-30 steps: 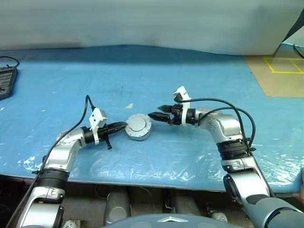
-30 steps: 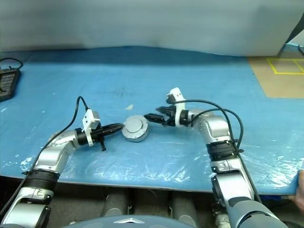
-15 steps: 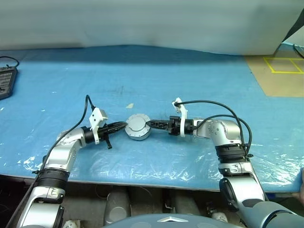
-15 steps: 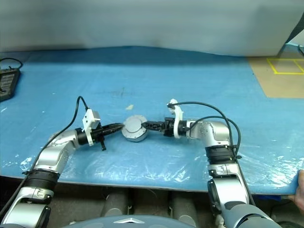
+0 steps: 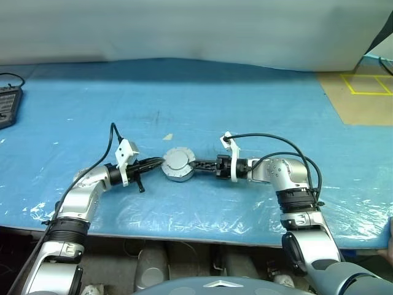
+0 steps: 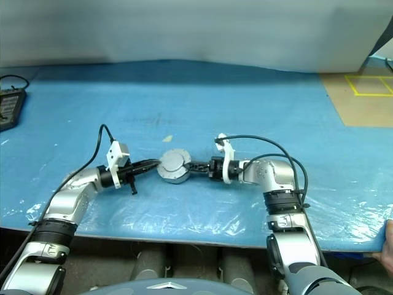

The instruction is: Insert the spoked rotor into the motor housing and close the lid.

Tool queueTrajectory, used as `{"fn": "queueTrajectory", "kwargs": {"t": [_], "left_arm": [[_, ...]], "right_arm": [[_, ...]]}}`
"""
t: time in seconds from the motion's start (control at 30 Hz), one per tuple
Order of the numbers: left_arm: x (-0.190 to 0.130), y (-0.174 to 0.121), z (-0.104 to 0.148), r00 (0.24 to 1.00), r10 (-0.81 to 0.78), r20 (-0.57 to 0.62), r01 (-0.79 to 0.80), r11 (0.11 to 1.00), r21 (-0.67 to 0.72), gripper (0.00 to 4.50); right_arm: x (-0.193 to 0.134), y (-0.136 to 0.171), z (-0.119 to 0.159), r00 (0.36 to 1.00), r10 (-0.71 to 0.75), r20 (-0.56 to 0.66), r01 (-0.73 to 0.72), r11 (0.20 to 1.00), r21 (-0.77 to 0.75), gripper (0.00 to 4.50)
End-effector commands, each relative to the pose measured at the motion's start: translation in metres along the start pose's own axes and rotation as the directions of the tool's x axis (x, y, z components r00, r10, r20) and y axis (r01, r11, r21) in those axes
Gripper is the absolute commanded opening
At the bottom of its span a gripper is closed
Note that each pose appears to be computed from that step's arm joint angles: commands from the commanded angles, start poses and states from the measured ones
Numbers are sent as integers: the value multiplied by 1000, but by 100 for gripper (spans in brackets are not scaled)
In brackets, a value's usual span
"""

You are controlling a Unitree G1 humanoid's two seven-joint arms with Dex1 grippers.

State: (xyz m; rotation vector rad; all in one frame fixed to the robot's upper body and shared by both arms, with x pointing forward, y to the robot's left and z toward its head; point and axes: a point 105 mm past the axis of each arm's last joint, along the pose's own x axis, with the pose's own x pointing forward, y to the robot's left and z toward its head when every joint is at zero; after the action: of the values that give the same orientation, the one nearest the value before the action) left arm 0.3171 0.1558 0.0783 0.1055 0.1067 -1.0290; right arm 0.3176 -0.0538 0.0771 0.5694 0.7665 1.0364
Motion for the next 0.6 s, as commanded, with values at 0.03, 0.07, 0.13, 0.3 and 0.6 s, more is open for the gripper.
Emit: {"fn": "queueTrajectory", "kwargs": {"t": [0.03,0.07,0.13,0.3,0.6], "left_arm": [[-1,-1,-5,1000,2,-27,-2,1000,1,0],[-1,-1,-5,1000,3,-27,-3,1000,1,0],[-1,-1,-5,1000,4,-27,-4,1000,1,0],[-2,-1,-5,1000,8,-27,-7,1000,2,0],[-2,3,-3,1000,29,-13,-29,1000,-1,0]], "right_arm": [[5,11,5,998,58,17,-58,998,-16,122],[5,12,6,998,63,18,-63,998,-18,112],[5,14,7,997,69,20,-69,997,-21,111],[5,12,7,998,64,19,-64,998,-21,111],[4,6,10,998,43,45,-44,999,20,111]]}}
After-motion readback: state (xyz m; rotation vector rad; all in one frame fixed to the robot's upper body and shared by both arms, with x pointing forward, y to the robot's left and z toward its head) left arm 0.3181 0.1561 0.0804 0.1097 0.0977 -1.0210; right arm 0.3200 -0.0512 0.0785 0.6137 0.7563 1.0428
